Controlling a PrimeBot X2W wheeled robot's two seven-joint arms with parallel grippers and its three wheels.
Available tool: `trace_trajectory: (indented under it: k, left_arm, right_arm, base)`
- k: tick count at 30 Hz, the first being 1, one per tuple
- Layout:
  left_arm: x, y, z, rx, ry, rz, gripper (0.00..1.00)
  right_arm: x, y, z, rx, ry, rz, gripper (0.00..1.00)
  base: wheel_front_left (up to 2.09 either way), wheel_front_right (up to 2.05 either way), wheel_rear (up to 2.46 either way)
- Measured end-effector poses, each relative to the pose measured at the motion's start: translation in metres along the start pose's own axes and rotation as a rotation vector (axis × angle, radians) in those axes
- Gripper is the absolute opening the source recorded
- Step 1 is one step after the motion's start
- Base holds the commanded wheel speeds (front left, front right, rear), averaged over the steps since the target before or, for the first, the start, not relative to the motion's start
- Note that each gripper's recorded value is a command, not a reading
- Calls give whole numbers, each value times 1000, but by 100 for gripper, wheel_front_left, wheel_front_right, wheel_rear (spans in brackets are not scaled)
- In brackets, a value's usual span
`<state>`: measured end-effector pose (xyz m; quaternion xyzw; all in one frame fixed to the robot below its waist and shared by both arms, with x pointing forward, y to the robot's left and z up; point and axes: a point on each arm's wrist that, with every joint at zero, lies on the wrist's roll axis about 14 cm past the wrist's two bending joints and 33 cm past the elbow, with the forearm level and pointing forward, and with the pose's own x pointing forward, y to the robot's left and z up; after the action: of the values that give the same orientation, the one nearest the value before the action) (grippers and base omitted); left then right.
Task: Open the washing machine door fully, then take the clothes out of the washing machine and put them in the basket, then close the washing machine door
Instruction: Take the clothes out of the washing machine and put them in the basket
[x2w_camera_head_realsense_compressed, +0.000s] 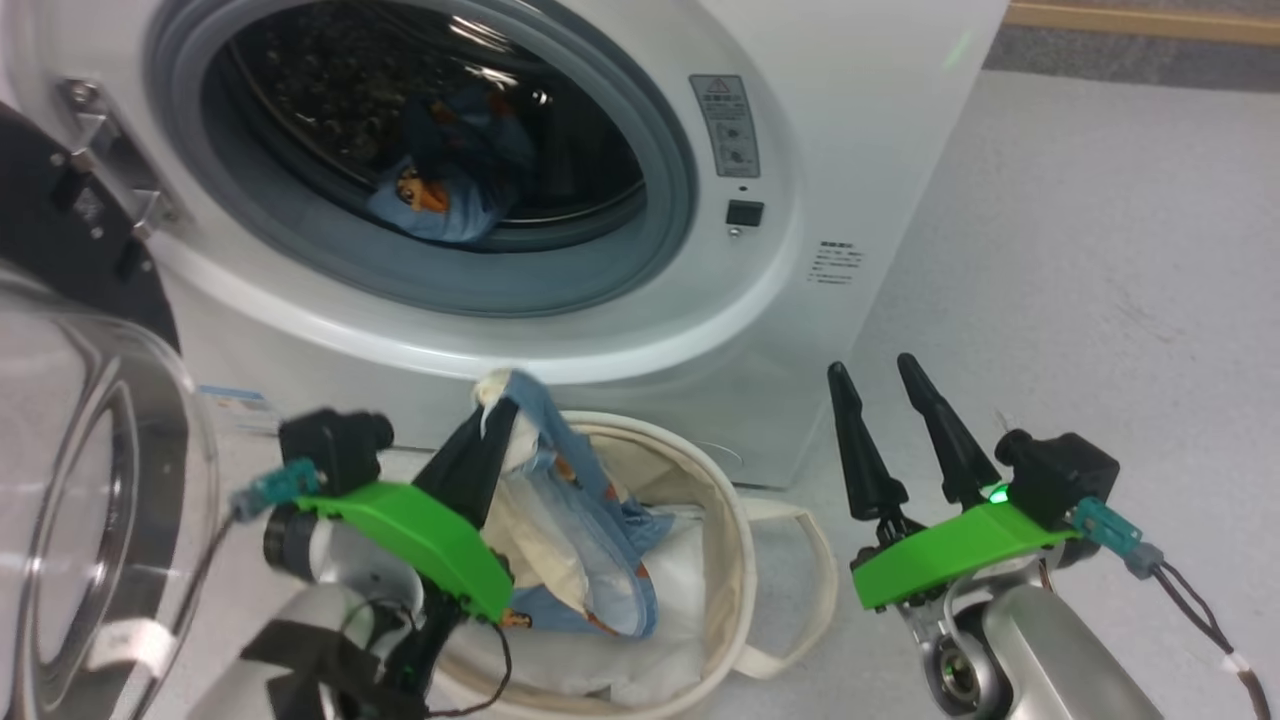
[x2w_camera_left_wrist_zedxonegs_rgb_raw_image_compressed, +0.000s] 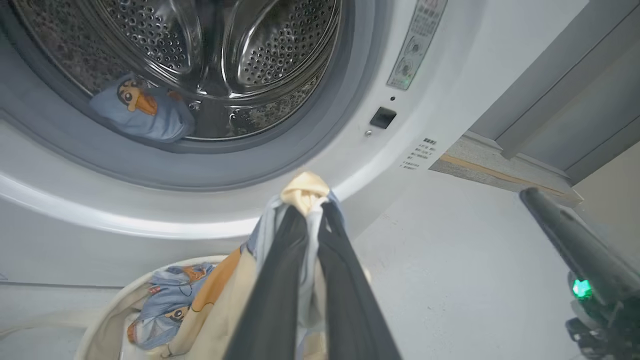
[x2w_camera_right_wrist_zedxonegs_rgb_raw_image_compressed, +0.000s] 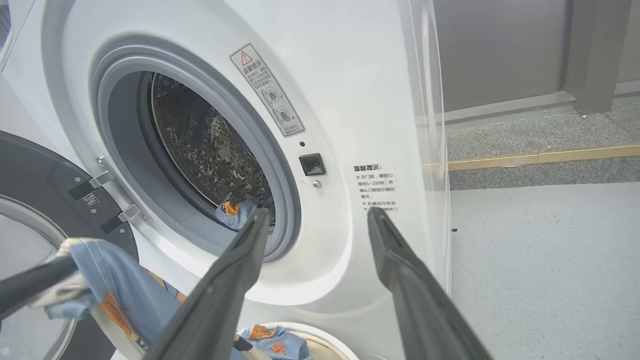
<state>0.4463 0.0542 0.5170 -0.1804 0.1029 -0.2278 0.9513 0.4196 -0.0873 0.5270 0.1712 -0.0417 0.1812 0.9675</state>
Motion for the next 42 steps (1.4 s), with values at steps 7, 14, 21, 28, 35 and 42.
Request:
trace_trajectory:
  k: [7, 14, 21, 28, 35, 42]
  left_arm:
    - [10, 38, -91, 44, 174, 83, 0]
    - [17, 53, -151, 81, 355, 97, 0]
    - [22, 65, -199, 83, 505, 126, 0]
    - [35, 67, -205, 62, 511, 142, 100]
    - [27, 73, -188, 60, 468, 166, 100]
    - [35, 54, -128, 63, 257, 88, 100]
  right_arm:
    - [-4, -19, 2, -20, 1, -47, 100]
    - [-11, -41, -4, -28, 21, -108, 100]
    - [-12, -65, -4, -56, 29, -165, 100]
    - [-15, -76, -6, -63, 38, -196, 100]
    - [-9, -64, -12, -50, 51, -158, 100]
    - [5, -37, -14, -27, 50, -79, 100]
  base:
    - [0, 0, 0]
    - [0, 0, 0]
    - [0, 0, 0]
    - [0, 0, 0]
    - [0, 0, 0]
    - [0, 0, 0]
